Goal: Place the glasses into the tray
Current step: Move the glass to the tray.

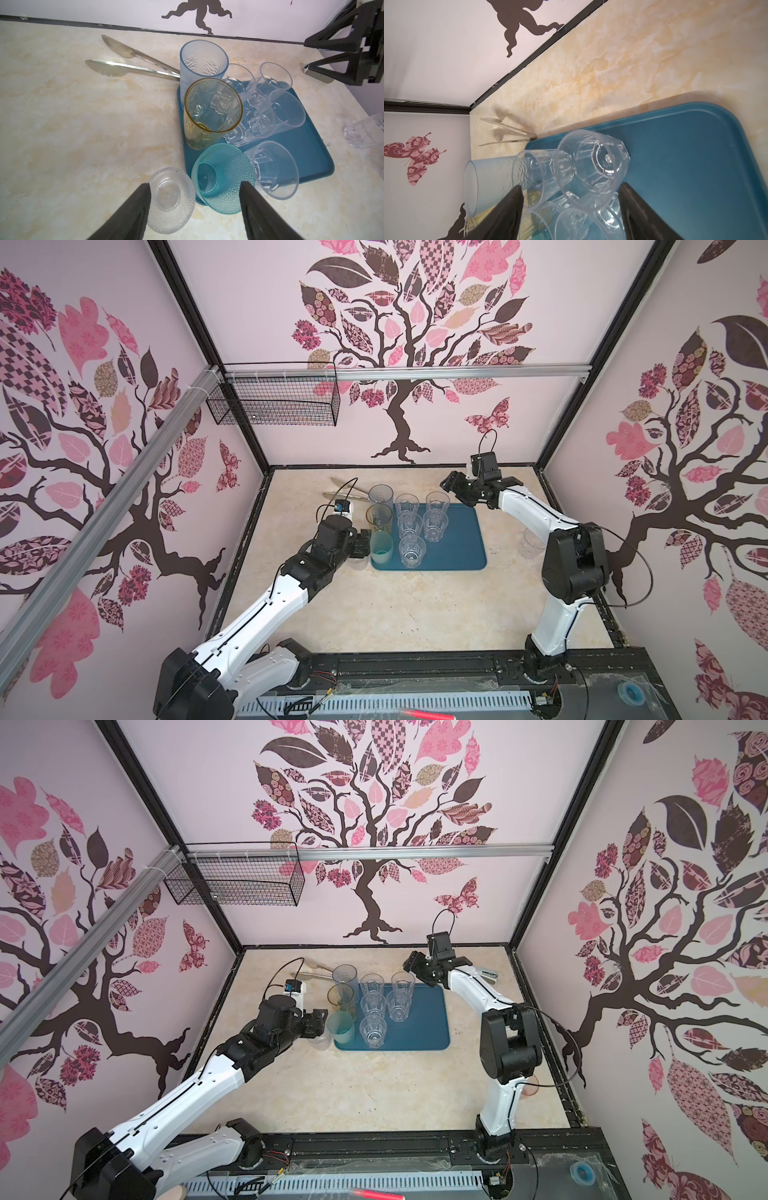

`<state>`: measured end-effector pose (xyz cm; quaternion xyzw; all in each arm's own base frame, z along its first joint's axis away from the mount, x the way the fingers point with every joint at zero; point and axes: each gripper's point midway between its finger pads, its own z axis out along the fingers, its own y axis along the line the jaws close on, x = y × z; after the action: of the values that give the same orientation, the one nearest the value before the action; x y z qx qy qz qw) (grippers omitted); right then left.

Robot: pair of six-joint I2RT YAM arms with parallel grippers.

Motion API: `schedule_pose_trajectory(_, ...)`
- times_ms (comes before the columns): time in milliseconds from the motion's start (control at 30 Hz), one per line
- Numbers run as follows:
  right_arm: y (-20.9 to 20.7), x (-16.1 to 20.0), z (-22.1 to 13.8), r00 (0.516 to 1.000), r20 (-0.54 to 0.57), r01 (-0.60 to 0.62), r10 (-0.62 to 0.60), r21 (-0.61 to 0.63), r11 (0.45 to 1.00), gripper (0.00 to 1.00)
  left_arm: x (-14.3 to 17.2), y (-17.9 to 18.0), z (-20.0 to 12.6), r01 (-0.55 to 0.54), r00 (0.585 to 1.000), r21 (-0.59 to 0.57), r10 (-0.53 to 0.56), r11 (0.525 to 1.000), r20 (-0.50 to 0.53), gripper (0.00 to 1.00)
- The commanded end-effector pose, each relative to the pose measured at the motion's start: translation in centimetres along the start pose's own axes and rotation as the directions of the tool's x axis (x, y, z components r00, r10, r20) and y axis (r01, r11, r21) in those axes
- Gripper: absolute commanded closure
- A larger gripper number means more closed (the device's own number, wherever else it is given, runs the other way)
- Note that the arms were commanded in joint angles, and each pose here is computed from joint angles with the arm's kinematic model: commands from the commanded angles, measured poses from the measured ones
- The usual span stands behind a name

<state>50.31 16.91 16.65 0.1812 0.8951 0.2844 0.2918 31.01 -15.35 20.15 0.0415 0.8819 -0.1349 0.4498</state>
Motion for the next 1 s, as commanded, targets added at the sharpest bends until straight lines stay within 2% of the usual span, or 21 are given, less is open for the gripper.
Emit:
schedule_pose_trajectory(0, -1.1, 0.6, 2.4, 0.998, -0.051, -0.038, 0.039, 0.018, 0.999, 0.25, 1.1, -0.3, 0.6, 0.013, 1.0, 0.027, -0.012, 1.0, -0.027, 0.29)
schedule_pose_trajectory(200, 0.3, 2.9, 5.0, 0.99, -0.144, -0.004, 0.002, -0.013, 1.0, 0.26, 1.5, -1.0, 1.1, 0.031, 0.998, 0.056, -0.028, 0.998, -0.057, 0.29)
schedule_pose_trajectory(433, 1.1, 4.1, 5.4, 0.986, -0.167, 0.014, -0.016, -0.016, 1.0, 0.26, 1.6, -0.9, 1.0, 0.03, 0.998, 0.057, -0.026, 0.998, -0.059, 0.29)
schedule_pose_trajectory(633, 1.3, 1.9, 2.5, 0.992, -0.113, 0.049, -0.048, 0.01, 0.999, 0.26, 1.1, 0.6, 0.4, 0.018, 0.999, -0.024, -0.019, 1.0, -0.03, 0.29)
schedule_pose_trajectory(733, 1.6, 1.1, 0.3, 0.994, -0.078, 0.076, -0.074, 0.02, 0.997, 0.26, 0.9, 2.0, -0.1, 0.054, 0.998, -0.069, -0.057, 0.996, -0.04, 0.3)
schedule_pose_trajectory(967, -0.5, 3.8, -3.0, 0.994, -0.089, 0.072, -0.066, 0.061, 0.996, 0.26, 1.5, 4.3, -1.0, 0.088, 0.986, -0.125, -0.104, 0.988, -0.129, 0.3)
